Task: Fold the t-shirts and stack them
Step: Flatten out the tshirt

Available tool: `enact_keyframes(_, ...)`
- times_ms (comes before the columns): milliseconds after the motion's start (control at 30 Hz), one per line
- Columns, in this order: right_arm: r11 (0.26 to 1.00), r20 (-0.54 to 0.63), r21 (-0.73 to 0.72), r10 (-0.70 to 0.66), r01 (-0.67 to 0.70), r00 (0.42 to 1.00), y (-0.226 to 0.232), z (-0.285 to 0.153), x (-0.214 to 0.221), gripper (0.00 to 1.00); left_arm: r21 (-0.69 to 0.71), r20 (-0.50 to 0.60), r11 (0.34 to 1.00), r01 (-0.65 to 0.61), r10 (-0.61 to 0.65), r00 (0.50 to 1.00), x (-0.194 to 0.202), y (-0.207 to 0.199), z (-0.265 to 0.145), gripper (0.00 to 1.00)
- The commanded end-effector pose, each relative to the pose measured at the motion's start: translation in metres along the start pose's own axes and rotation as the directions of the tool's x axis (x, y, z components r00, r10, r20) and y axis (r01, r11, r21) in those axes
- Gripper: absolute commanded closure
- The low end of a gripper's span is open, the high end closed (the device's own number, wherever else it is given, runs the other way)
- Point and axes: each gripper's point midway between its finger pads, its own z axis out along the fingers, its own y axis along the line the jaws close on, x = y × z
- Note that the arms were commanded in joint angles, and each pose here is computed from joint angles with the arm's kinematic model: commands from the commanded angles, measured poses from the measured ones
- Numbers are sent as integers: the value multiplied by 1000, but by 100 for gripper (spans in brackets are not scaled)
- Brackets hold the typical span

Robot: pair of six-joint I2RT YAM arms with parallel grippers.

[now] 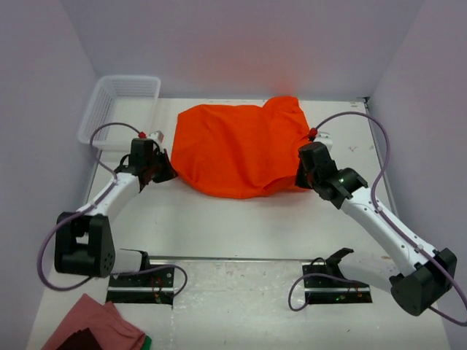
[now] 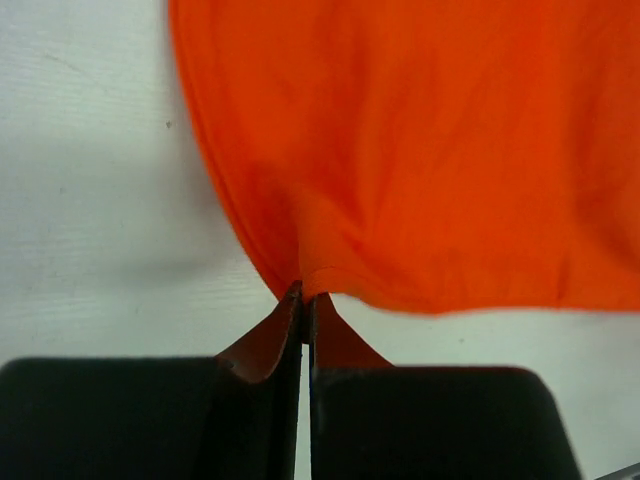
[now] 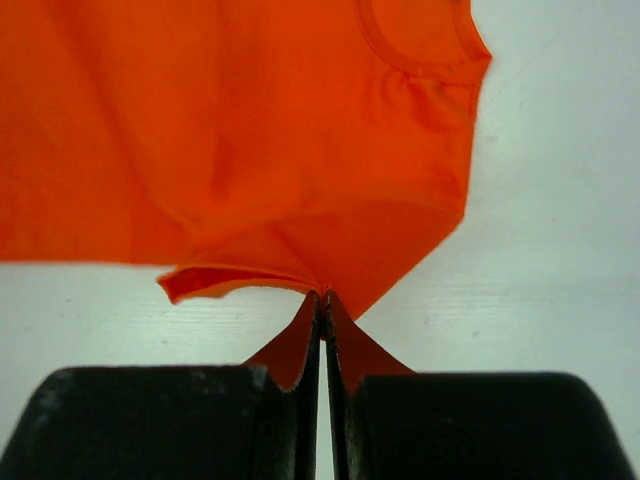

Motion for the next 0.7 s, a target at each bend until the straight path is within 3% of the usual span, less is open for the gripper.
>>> enact_keyframes(0,987,-25,67,145,-143,989,-14,-20,19,100,49,109,996,78,-83,991,-8,-12,-29,100)
enact_keyframes(333,984,-177,120,149,-129,973,-25,-22,95,100,-40,39,989,141,-140,989,31,9,-33,100)
enact_keyframes(467,967,-126,204,180,-152,976,-38,-23,90,100,-121,54,979,165,-160,986,36,25,-34,100)
enact_keyframes(667,947,-47,287,161,-141,986,-48,-29,61,100,-223,167,949,222,-188,968,22,44,-50,100)
